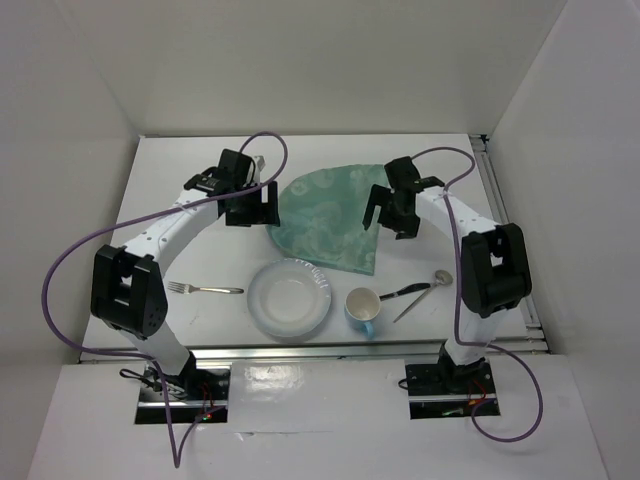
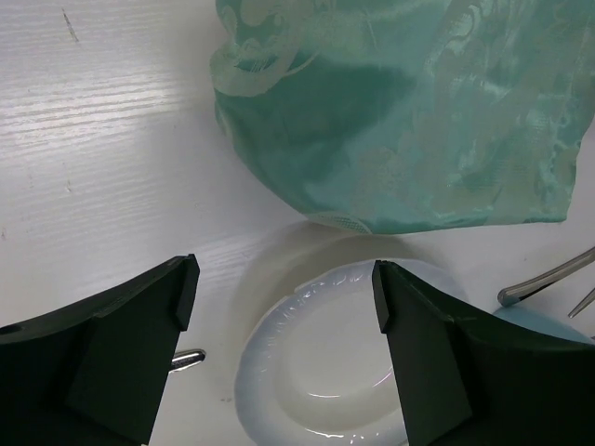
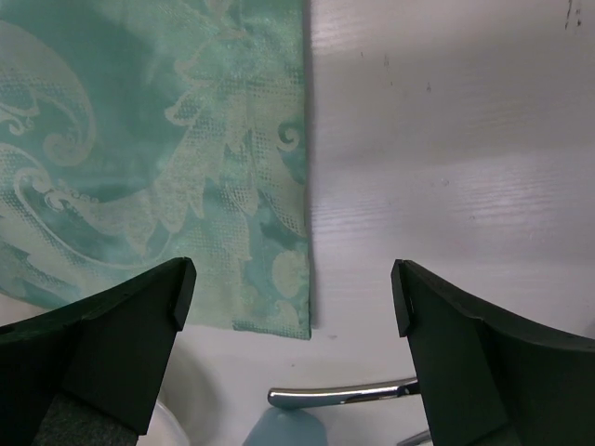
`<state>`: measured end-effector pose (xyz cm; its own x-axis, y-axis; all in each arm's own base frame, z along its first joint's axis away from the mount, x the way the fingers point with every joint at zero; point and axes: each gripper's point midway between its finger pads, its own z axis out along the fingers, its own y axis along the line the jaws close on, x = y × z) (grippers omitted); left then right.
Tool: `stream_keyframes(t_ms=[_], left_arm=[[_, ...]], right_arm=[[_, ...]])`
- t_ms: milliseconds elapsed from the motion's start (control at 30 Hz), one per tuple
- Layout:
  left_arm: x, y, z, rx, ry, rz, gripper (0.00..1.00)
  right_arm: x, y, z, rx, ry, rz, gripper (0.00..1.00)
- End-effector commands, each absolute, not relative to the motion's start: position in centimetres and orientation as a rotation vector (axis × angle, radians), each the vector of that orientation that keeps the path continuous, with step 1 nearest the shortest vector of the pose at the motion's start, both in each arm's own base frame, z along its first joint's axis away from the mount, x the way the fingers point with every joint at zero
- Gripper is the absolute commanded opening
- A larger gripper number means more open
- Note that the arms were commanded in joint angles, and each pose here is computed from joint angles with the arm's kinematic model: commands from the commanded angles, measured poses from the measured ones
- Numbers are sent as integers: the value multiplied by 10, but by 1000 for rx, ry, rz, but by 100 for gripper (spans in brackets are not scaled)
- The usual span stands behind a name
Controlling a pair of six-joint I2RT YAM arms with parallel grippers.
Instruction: Set the dinner table for one person
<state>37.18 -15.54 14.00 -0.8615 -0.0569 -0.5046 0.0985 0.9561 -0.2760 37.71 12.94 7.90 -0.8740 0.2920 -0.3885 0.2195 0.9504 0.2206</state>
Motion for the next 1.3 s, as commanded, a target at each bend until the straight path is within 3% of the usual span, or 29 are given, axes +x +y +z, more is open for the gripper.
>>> stream_keyframes(t_ms=[0,400,700,1033,1100,1200,1233,1267], left_arm=[[372,-161,140,24,2574,-439,94],[395,-172,143,32,2571,-463,94],[426,-167,116,-55,2612,-450,93],[434,-169,100,-127,2620,-645,94],[439,-174,92,-123,2633,-671,93],[449,-184,93,-113,2616,-735,81],[453,-189,92,-118,2612,-770,76],[460,-190,96,-112,2597,-772,58]], right_arm=[[380,134,108,381,2576,307,100],[343,142,78,379,2652,420,100],[323,161,46,438,2724,582,88],[320,187,18,382,2828,560,86],[325,186,11,403,2836,533,77],[337,189,15,411,2804,535,55],[340,190,14,412,2807,533,44],[344,192,16,411,2804,534,24]])
